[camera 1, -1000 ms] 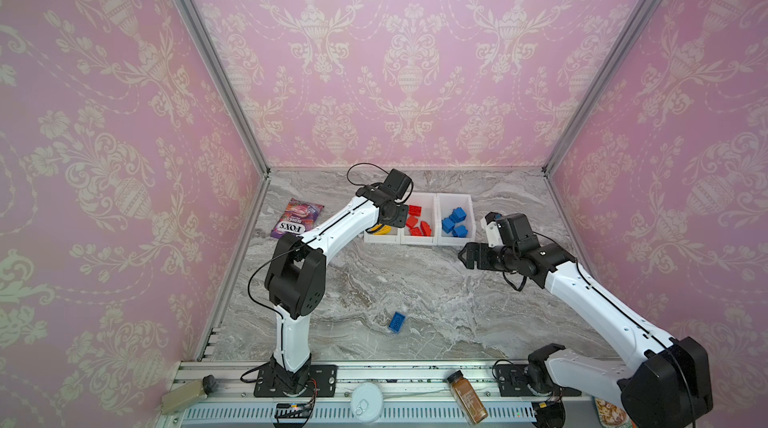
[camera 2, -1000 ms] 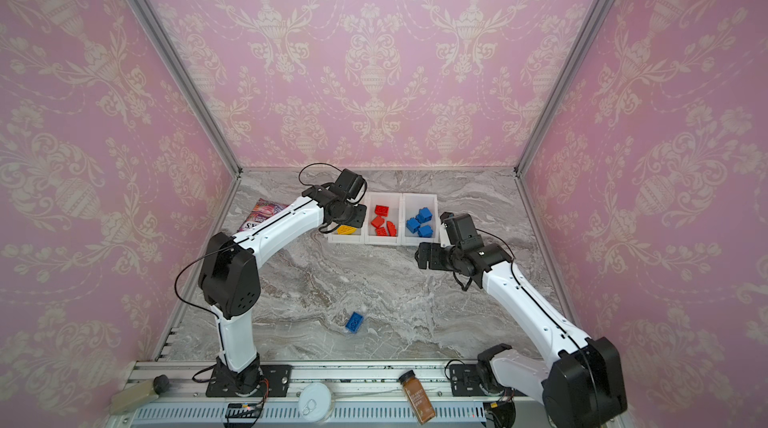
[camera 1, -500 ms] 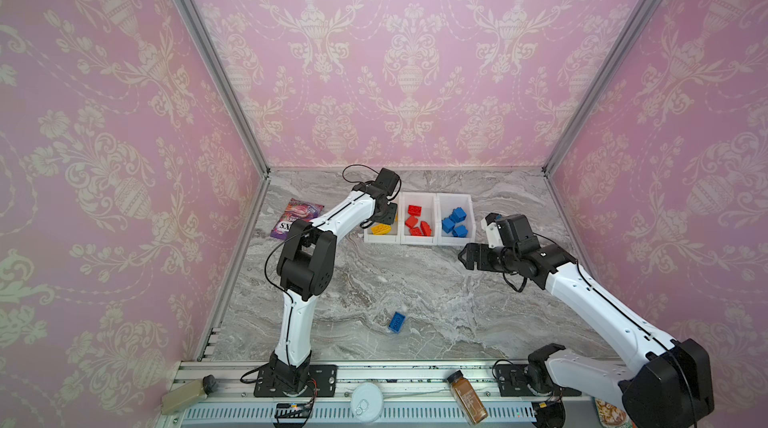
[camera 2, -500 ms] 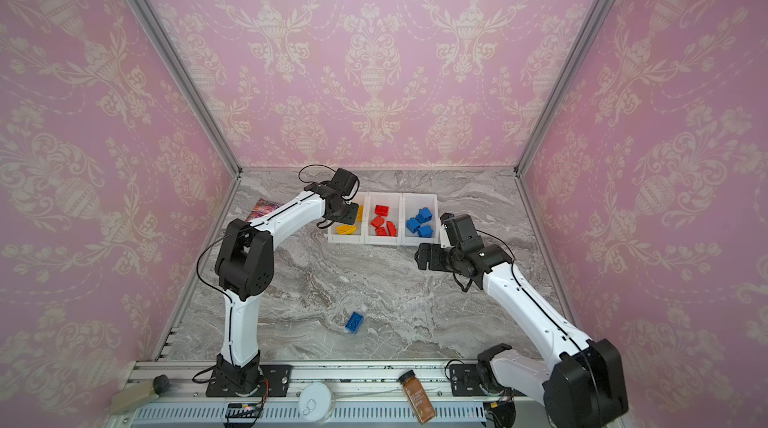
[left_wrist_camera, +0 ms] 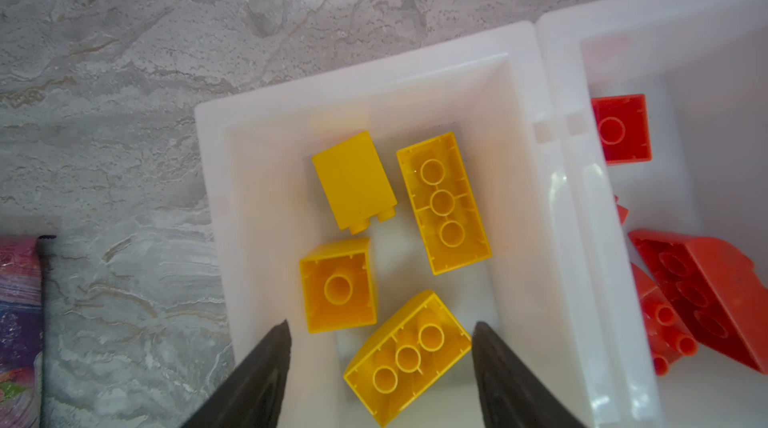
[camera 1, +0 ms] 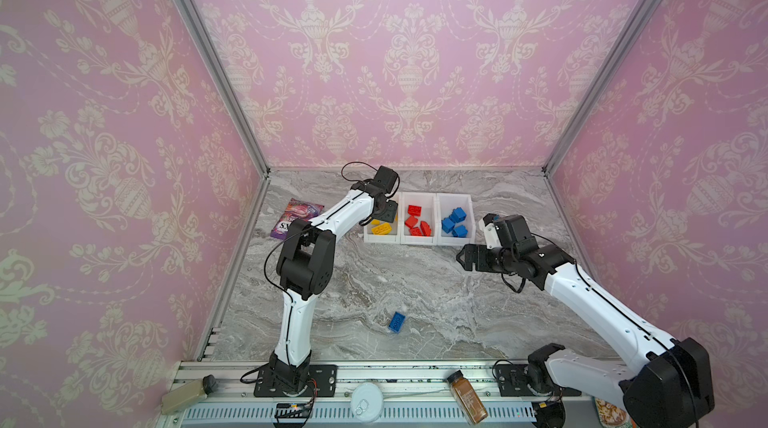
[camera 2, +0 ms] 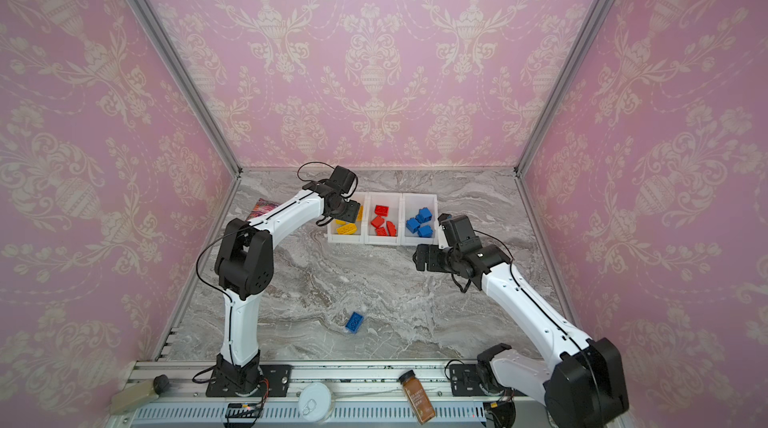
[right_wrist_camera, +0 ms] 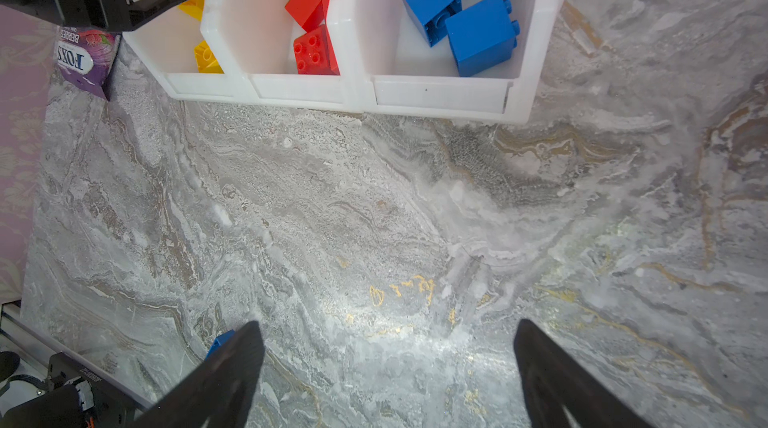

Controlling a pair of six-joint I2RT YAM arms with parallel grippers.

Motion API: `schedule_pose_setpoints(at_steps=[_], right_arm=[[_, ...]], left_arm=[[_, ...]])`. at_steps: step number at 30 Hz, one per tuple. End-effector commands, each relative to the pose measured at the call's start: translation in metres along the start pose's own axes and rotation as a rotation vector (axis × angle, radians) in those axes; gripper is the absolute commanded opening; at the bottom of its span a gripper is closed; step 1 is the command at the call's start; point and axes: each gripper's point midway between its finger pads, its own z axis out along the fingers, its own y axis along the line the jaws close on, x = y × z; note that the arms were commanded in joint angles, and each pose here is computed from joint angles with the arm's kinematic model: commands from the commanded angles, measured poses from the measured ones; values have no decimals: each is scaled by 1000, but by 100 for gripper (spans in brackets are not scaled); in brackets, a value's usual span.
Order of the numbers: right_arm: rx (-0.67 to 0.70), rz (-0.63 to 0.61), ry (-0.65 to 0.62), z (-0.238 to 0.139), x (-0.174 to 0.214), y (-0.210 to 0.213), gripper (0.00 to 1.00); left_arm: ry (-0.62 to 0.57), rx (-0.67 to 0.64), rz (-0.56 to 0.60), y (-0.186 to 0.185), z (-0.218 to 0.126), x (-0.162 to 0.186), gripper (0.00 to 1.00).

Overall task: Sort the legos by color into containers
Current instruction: 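Carry the yellow brick to the nearest compartment and open the left gripper, then move the left gripper back down to the last blue brick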

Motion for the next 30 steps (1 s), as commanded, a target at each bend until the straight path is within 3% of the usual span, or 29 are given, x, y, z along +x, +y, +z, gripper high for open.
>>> schedule_pose_setpoints(at_steps=[1,10,19,30], right_arm=[[9,5,0,-2,-3,3,95],[17,-1,5,0,-2,2,95],[18,-7,12,2,0,1,96],[16,-19,26,5,3,0,96]], left_arm=[[-38,-10,4,7,-15,-6,72],[-78,40,-20,3,-31,1,73],[-161,103,19,-18,-82,15,80],[-23,162,171,-64,-124,115,93]])
